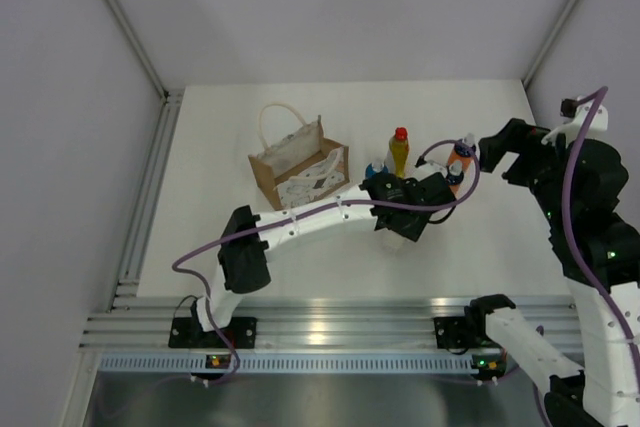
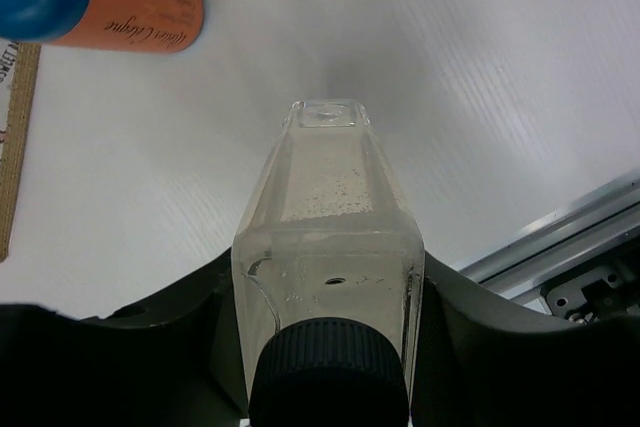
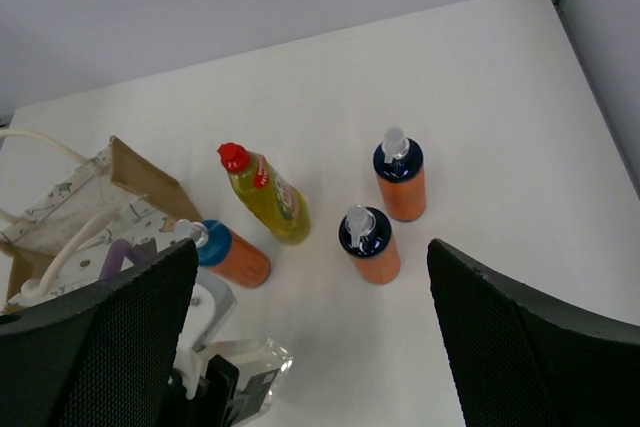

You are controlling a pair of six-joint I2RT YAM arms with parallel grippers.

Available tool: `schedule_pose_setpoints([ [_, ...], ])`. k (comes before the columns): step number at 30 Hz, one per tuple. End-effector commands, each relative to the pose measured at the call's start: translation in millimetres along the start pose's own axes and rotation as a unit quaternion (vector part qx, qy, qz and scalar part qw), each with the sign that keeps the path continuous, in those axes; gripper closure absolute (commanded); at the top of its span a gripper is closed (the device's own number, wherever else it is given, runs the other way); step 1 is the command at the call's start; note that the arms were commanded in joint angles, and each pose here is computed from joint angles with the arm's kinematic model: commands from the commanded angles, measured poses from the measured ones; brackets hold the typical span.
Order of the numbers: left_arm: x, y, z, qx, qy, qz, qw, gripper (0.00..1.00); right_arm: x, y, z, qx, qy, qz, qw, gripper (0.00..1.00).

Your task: Take the personal care products out of the canvas bag

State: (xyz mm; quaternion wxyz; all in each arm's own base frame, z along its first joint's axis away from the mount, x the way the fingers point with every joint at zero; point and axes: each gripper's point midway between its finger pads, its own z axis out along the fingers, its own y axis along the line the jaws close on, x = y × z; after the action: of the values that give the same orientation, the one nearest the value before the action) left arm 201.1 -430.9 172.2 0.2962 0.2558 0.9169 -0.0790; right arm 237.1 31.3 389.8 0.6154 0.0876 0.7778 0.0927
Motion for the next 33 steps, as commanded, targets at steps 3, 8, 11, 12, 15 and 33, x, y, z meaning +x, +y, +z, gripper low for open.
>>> schedule_pose_setpoints([
  [3,-54,-21,-5,0.036,-0.079,-0.004,0.996,1.0,-23,-21,-26,0.062,-0.026,0.009,0.998,0.07],
  [8,-51,-15,19,0.034,-0.055,-0.012,0.998,1.0,-41,-31,-46,0.089,-0.054,0.013,0.994,0.06],
  [11,-51,-8,30,0.03,-0.045,-0.019,0.998,1.0,-44,-32,-51,0.09,-0.057,0.01,0.994,0.05],
  [12,-52,-6,32,0.03,-0.043,-0.022,0.998,1.0,-44,-33,-53,0.092,-0.058,0.011,0.994,0.05],
  [15,-53,0,38,0.028,-0.038,-0.026,0.999,1.0,-48,-34,-56,0.093,-0.066,0.012,0.993,0.05],
  [33,-108,32,-28,-0.011,-0.139,-0.082,0.987,0.02,-33,-24,-42,0.065,-0.031,-0.018,0.997,0.01],
])
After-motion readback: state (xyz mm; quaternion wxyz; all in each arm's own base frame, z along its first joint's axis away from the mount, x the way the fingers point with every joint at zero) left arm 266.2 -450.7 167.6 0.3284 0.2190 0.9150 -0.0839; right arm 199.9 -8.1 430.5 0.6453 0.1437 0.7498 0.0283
